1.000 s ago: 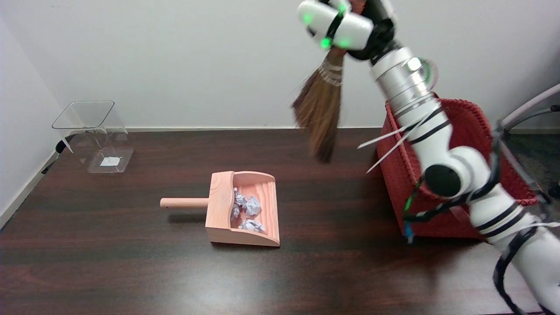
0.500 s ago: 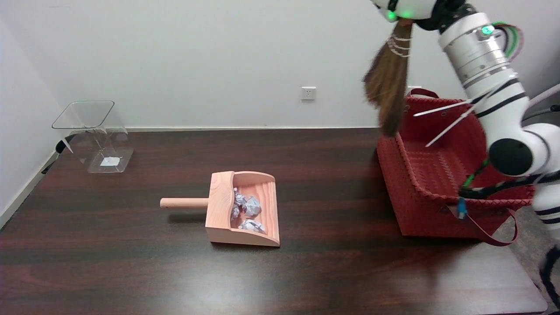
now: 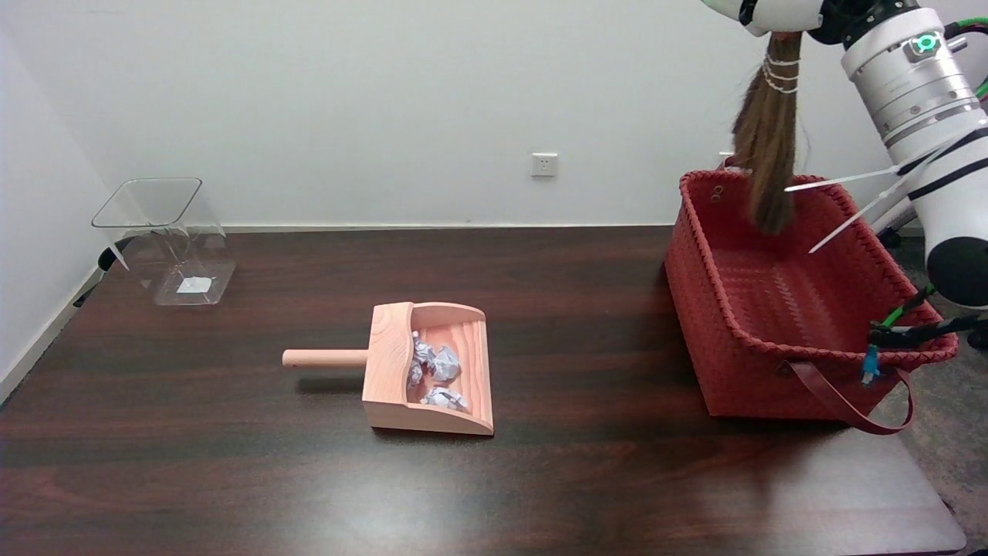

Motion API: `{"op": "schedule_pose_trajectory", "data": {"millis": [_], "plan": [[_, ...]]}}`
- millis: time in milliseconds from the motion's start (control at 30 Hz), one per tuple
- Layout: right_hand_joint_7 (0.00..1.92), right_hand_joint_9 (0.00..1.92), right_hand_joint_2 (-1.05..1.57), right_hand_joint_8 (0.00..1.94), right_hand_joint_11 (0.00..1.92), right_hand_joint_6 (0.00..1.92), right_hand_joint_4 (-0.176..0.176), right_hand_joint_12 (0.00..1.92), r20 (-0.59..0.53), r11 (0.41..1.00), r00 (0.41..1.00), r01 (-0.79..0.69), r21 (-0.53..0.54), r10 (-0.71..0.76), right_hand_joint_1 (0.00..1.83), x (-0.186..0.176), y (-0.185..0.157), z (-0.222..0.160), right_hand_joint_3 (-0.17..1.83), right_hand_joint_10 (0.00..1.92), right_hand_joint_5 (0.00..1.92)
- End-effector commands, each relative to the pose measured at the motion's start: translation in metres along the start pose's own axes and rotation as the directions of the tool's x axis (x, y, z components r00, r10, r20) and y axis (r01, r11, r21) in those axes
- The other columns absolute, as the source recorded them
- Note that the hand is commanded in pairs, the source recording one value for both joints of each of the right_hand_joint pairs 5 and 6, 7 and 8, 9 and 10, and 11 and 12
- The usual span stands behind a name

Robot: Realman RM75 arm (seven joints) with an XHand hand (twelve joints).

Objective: Place the broom in the basket.

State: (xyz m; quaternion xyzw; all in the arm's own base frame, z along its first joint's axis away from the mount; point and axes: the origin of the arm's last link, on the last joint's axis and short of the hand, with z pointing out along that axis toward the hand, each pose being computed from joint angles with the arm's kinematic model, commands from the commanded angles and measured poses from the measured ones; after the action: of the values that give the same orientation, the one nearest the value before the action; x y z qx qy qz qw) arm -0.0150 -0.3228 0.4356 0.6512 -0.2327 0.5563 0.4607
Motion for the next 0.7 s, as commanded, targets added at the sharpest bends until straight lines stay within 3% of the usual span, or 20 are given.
{"op": "schedule_pose_trajectory", "data": {"millis": [33, 333, 700], "plan": [[1.92, 1.92, 1.55, 1.92, 1.74, 1.92, 0.000, 1.74, -0.037, 0.989, 0.990, 0.134, -0.063, -0.137, 1.34, 0.024, 0.007, -0.010, 0.31, 1.92, 1.92], [1.92, 1.92, 1.52, 1.92, 1.75, 1.92, 0.000, 1.75, -0.005, 0.991, 0.997, 0.077, -0.113, -0.078, 1.35, -0.001, 0.044, -0.039, 0.29, 1.92, 1.92], [1.92, 1.92, 1.51, 1.92, 1.74, 1.92, 0.000, 1.74, -0.033, 0.987, 0.998, 0.052, -0.153, -0.058, 1.36, -0.006, 0.072, -0.076, 0.29, 1.92, 1.92]]}}
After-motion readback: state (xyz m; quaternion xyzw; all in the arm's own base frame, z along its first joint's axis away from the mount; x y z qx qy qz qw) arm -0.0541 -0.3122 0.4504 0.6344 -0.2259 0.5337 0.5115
